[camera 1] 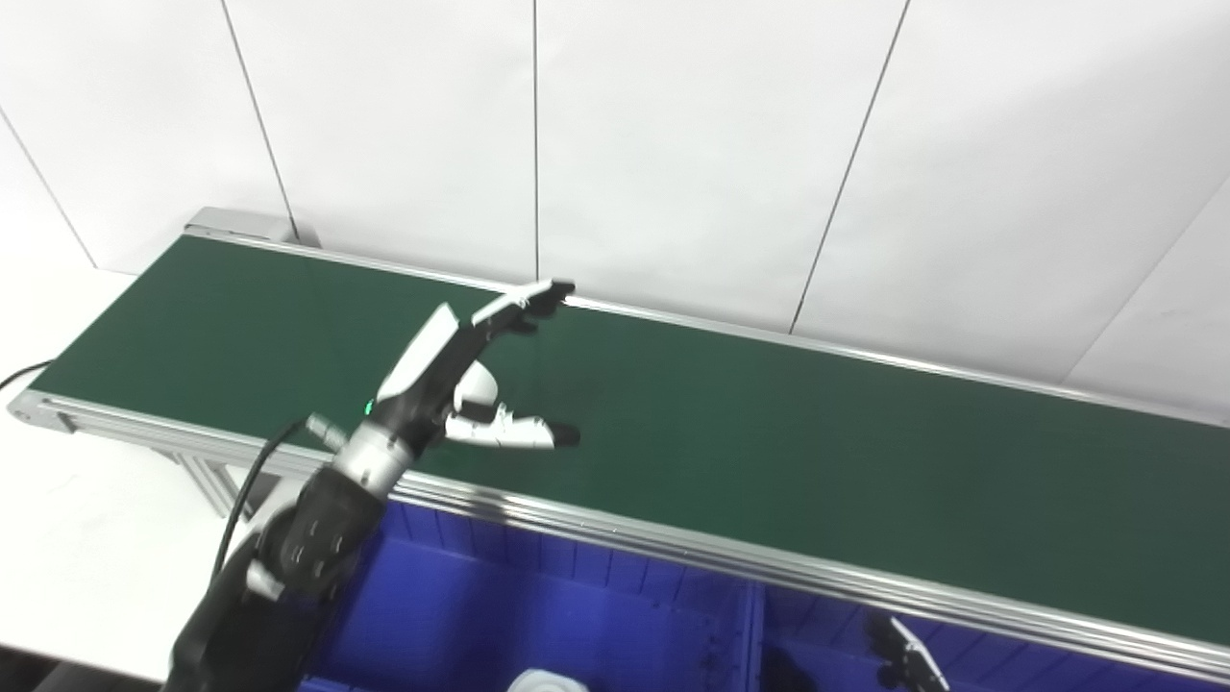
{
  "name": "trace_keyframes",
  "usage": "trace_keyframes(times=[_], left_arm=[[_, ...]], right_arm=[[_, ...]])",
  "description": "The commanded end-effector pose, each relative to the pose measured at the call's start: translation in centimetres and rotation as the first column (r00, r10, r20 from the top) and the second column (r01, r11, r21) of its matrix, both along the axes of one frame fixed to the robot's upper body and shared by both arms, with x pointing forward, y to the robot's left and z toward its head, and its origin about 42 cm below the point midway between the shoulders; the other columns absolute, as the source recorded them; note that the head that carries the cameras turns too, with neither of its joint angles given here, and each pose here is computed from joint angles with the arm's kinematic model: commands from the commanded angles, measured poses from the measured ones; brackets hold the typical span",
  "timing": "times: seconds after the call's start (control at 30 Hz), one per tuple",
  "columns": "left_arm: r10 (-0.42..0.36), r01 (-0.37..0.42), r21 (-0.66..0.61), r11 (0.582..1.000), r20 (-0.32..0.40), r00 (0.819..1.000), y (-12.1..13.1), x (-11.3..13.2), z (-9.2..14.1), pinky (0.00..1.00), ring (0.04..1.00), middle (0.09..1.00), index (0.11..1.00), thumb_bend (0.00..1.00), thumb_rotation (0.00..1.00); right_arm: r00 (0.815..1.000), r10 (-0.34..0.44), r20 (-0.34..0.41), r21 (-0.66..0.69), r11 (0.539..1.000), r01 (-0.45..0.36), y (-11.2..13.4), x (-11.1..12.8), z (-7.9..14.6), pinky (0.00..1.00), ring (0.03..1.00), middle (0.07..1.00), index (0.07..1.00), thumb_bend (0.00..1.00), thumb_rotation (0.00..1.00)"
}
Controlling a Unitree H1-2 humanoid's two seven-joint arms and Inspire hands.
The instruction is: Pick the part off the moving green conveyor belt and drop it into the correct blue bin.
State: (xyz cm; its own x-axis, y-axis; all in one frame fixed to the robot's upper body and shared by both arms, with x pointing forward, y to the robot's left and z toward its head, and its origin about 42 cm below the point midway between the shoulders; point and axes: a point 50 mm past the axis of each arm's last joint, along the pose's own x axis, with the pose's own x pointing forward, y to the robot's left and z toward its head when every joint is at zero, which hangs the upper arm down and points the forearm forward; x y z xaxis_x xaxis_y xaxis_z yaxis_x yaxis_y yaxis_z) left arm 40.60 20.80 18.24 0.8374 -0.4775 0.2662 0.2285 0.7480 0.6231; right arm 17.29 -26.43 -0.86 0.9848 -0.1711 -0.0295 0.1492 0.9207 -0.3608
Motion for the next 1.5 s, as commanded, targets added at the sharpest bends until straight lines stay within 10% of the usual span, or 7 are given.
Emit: trace_keyframes(times=[0.0,0.57,0.9,1.03,1.13,1.3,1.47], left_arm=[[0.012,-0.017,0.067,0.998,0.079,0.997,0.9,2.1,2.6,0.79,0.861,0.892,0.884,0.72,0.43],[0.091,-0.107,0.475,0.873,0.056,0.994,2.5,8.4,1.1,0.97,0.937,0.927,0.921,0.88,0.29],[0.046,0.01,0.624,0.782,-0.074,0.996,1.7,8.3,-1.0,0.99,0.938,0.924,0.9,0.99,0.12],[0.033,0.065,0.601,0.797,-0.151,0.988,1.2,7.6,-1.8,0.94,0.915,0.907,0.888,0.94,0.02],[0.045,0.07,0.545,0.835,-0.194,0.98,0.6,7.2,-2.5,0.67,0.73,0.758,0.744,0.71,0.0],[0.021,0.043,0.444,0.895,-0.139,0.99,0.2,6.8,-3.5,0.54,0.476,0.518,0.49,0.51,0.0],[0.023,0.008,0.369,0.929,-0.08,0.997,-0.1,6.5,-3.9,0.53,0.46,0.512,0.48,0.5,0.0]], right_arm=[[0.995,-0.004,0.103,0.01,1.0,0.003,0.1,0.8,1.3,0.8,0.821,0.825,0.833,0.81,0.1],[0.993,-0.002,0.117,-0.023,1.0,0.005,0.7,1.4,0.9,0.8,0.818,0.819,0.83,0.77,0.18],[0.992,-0.017,0.125,-0.021,1.0,0.02,0.7,1.1,0.9,0.77,0.809,0.813,0.825,0.75,0.21],[0.992,-0.027,0.12,0.005,1.0,0.027,0.7,1.1,1.0,0.78,0.81,0.814,0.826,0.75,0.22],[0.992,-0.036,0.121,0.015,0.999,0.034,0.7,1.1,1.0,0.78,0.813,0.813,0.825,0.75,0.21],[0.991,-0.039,0.125,0.012,0.999,0.037,0.7,1.1,1.1,0.77,0.807,0.811,0.824,0.74,0.23],[0.991,-0.041,0.126,0.008,0.999,0.041,0.6,1.1,1.0,0.77,0.806,0.81,0.822,0.73,0.23]])
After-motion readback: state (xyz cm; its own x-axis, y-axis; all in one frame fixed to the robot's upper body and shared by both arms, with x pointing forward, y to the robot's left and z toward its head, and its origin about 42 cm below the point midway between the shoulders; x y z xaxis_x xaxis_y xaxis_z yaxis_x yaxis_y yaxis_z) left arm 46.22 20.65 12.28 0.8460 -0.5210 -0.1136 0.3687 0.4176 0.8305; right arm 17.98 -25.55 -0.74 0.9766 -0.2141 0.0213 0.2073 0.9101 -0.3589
